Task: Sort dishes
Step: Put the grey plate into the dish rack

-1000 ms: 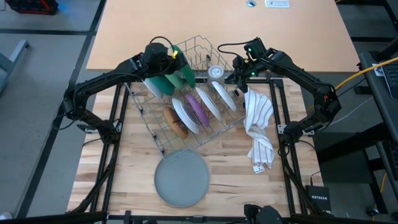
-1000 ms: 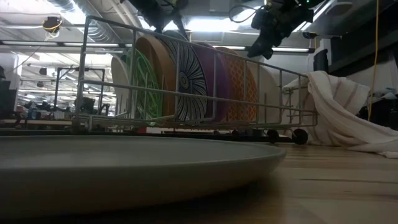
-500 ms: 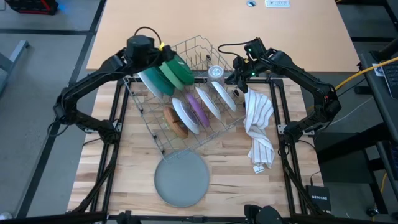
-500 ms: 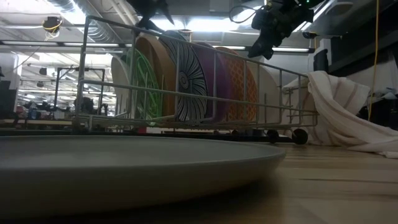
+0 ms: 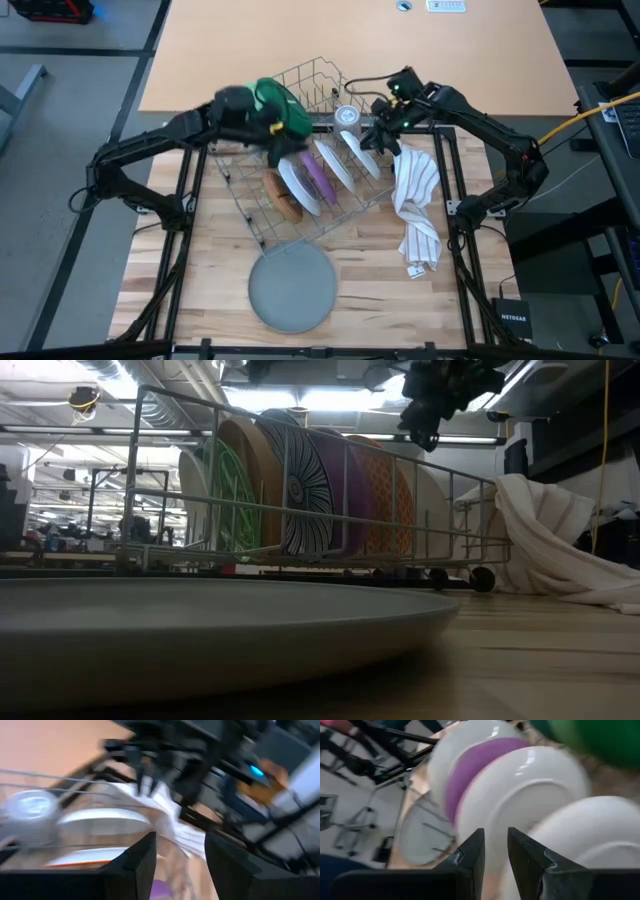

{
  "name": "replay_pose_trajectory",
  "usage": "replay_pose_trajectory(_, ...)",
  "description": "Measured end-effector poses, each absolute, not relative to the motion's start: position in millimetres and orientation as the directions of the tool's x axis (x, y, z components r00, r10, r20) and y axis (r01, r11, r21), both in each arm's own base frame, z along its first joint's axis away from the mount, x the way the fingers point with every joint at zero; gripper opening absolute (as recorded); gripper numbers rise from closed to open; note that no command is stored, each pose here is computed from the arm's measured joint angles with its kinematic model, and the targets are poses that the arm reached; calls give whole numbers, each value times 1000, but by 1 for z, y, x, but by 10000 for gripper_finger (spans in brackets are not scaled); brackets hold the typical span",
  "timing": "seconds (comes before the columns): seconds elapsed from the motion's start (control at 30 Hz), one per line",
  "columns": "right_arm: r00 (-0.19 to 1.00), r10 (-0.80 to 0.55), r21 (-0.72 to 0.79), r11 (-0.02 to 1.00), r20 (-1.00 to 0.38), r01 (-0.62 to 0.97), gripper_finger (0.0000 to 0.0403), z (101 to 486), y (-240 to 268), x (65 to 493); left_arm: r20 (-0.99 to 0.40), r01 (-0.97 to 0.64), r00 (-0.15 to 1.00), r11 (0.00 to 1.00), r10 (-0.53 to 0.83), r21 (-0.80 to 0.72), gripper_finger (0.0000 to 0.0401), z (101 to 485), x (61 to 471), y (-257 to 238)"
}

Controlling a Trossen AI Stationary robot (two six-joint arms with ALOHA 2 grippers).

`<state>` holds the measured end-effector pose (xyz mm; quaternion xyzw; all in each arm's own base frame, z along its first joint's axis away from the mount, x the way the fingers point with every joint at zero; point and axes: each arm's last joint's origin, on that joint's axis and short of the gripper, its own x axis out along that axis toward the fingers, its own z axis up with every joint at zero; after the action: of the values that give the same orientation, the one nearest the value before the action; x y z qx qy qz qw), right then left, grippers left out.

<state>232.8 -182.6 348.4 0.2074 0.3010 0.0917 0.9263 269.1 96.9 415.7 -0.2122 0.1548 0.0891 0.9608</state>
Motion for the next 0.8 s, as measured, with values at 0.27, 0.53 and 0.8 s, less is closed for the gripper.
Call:
replay_pose_trajectory(0.27,709,492,553,815,-506,-171,87,349,-124,267,-383,30,915,970,-123,-241,155,411,283,24)
replay_pose_trajectory(0.53,556,631,567,762,-541,-313,87,348,-44,292,-512,222,810,958,-286,-183,155,395,278,-67)
replay_pose_trajectory(0.8,478,545,502,835,-689,-227,87,344,40,296,-639,417,626,884,-448,-211,155,360,270,-163)
